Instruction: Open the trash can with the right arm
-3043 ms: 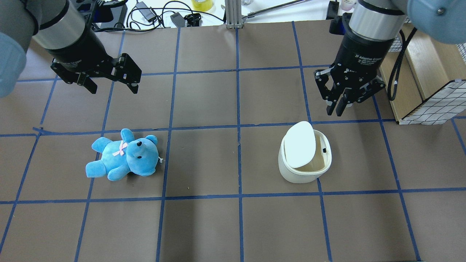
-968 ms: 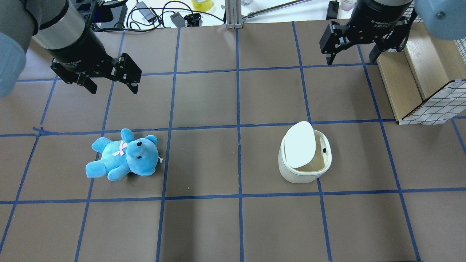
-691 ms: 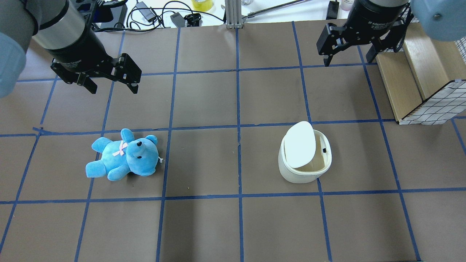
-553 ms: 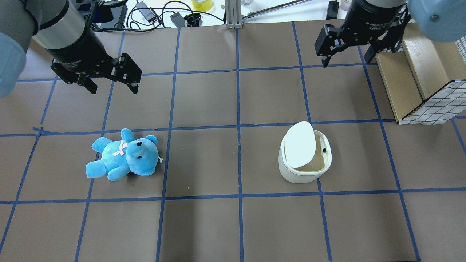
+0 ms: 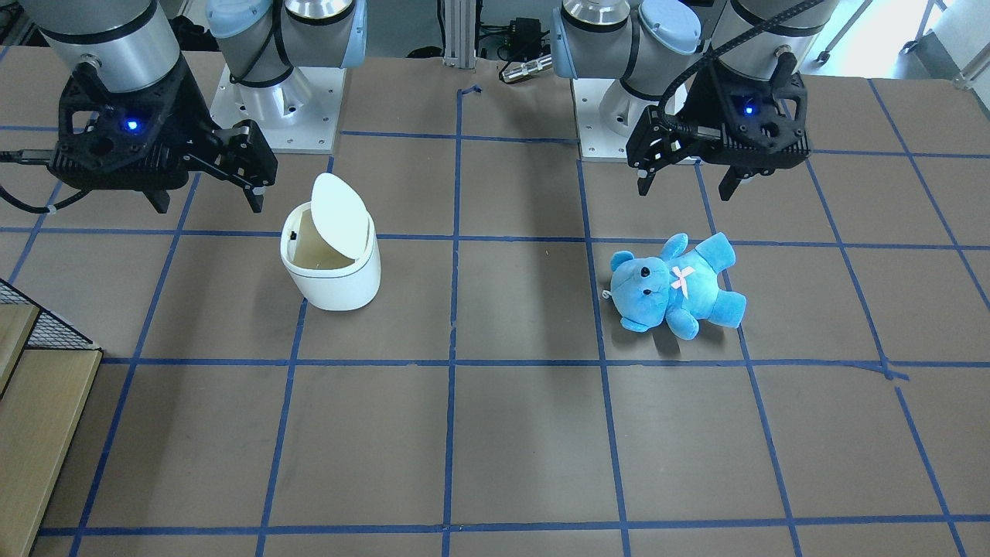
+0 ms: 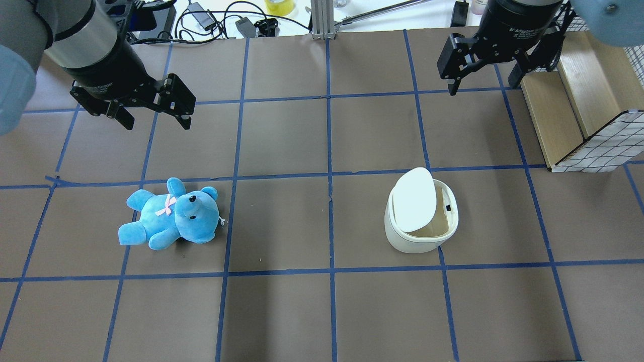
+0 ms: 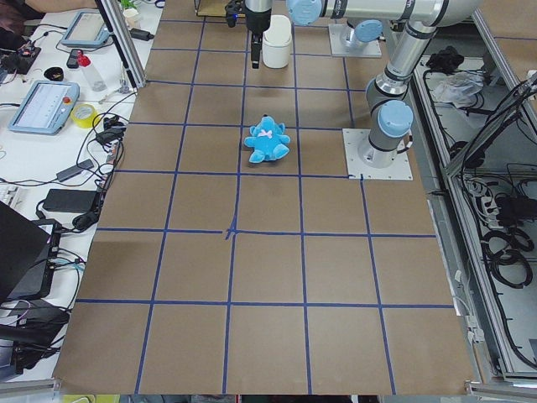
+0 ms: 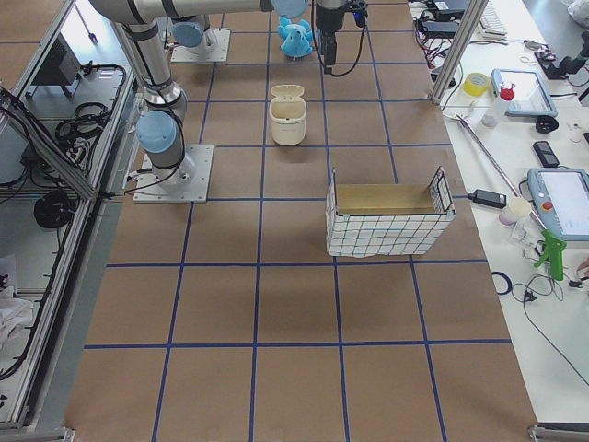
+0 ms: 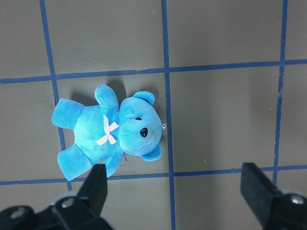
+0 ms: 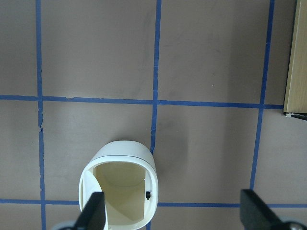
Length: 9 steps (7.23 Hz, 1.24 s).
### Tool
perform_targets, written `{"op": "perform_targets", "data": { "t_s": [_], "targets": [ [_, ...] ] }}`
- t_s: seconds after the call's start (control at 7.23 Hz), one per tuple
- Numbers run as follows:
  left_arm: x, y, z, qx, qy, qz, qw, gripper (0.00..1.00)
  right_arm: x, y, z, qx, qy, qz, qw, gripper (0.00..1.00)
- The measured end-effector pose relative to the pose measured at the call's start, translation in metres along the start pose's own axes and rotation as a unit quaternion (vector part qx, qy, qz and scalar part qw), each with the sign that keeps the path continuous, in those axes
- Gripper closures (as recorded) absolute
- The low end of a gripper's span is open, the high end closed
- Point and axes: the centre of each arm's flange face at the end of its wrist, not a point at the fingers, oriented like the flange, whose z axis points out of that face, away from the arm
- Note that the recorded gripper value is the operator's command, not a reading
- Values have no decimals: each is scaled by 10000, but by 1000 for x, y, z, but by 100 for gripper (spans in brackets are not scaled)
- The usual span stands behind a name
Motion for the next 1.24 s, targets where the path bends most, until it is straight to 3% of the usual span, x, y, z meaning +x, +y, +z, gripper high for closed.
{"op": "perform_targets", "data": {
  "t_s": [0.69, 1.24],
  "targets": [
    [0, 0, 0, 0, 0, 0, 10000, 0, 8, -3, 4, -41, 9, -92, 9999, 0],
    [0, 0, 0, 0, 2, 0, 10000, 0, -1, -1, 5, -67, -160, -29, 9998, 0]
  ]
}}
